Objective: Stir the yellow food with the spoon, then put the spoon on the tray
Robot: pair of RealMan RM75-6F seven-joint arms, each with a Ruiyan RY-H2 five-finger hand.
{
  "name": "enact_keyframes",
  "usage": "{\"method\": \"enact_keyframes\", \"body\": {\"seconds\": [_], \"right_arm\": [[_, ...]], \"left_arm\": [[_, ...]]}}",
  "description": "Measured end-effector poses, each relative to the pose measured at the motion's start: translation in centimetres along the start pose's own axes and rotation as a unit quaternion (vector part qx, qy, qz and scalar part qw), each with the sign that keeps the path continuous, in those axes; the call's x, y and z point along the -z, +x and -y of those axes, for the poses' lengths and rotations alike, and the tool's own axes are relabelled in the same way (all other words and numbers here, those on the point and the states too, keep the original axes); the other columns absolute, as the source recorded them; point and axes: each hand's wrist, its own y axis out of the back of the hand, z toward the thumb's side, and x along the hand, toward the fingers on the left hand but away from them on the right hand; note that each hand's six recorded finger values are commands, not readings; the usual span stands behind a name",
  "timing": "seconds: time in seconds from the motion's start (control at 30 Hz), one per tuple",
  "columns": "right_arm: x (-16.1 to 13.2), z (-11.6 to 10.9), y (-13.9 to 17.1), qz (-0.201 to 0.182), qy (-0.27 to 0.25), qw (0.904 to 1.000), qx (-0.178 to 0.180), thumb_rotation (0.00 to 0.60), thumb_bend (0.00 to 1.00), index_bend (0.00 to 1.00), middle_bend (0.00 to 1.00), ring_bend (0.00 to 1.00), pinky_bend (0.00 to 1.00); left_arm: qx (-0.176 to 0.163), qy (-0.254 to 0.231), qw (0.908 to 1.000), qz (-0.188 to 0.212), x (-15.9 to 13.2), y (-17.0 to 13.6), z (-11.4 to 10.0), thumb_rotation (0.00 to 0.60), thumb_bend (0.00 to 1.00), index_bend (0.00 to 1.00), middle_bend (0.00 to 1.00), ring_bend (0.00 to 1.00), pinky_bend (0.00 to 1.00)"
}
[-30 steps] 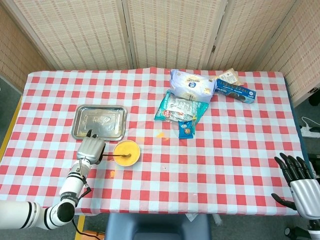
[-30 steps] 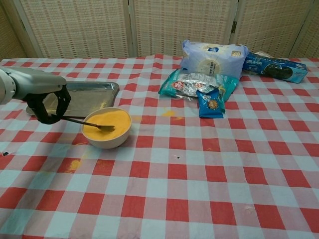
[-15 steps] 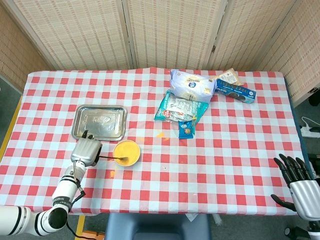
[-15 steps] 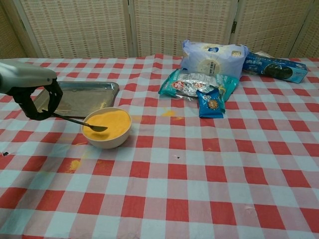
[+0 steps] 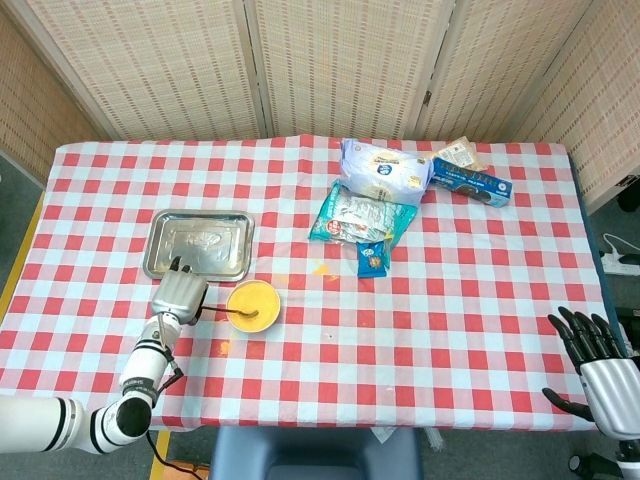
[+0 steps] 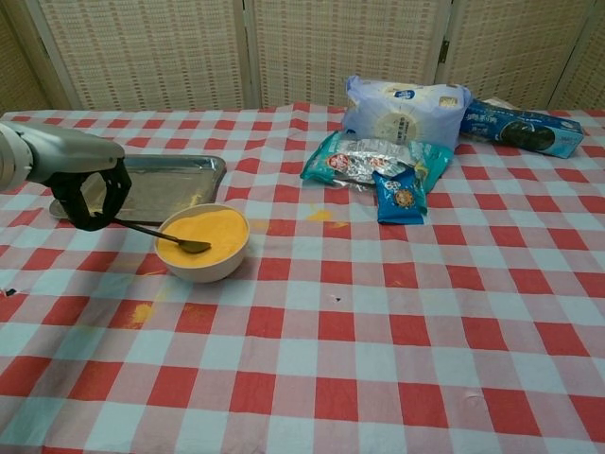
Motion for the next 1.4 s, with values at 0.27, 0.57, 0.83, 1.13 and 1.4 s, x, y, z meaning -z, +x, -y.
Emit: {"method": "enact_keyframes", "body": {"seconds": [0.27,0.57,0.83,1.13,1.4], "right_arm": [[0.0,0.2,-0.3,0.002,0.002,1.0000,-0.005,0.600,0.00,0.00,0.00,0.00,0.00],[0.0,0.6,-0.6,0.005,0.006,0.9999,-0.013,0.600,0.00,0.00,0.00,0.00,0.00],[-0.2,0.8,-0.6,0.003,0.007,0.9999,-0.014,0.600,0.00,0.00,0.00,0.00,0.00],[-0.5,0.9,-0.4,-0.009,0.004,0.9997,-0.023,0.600,0.00,0.00,0.00,0.00,0.00],[-0.4,0.7,-0.3,-0.010,0.001,0.9997,-0.021,0.600,0.00,0.00,0.00,0.00,0.00]], "left_arm": [[-0.008,-0.015,0.9997,-0.015,0.4,1.3,-0.3,0.600,0.49,0.88,0.41,0.17,0.03],[-0.026,-0.028,0.9992,-0.013,1.0,1.2,-1.4,0.600,0.49,0.88,0.41,0.17,0.03],[-0.024,-0.037,0.9989,-0.012,1.8,0.2,-1.6,0.600,0.49,0.88,0.41,0.17,0.03],[0.030,-0.058,0.9977,0.015,1.4,-0.6,-0.1,0.600,0.49,0.88,0.41,0.18,0.04],[0.069,-0.105,0.9915,0.033,1.5,-1.1,-1.4,0.600,0.49,0.88,0.41,0.18,0.04]]}}
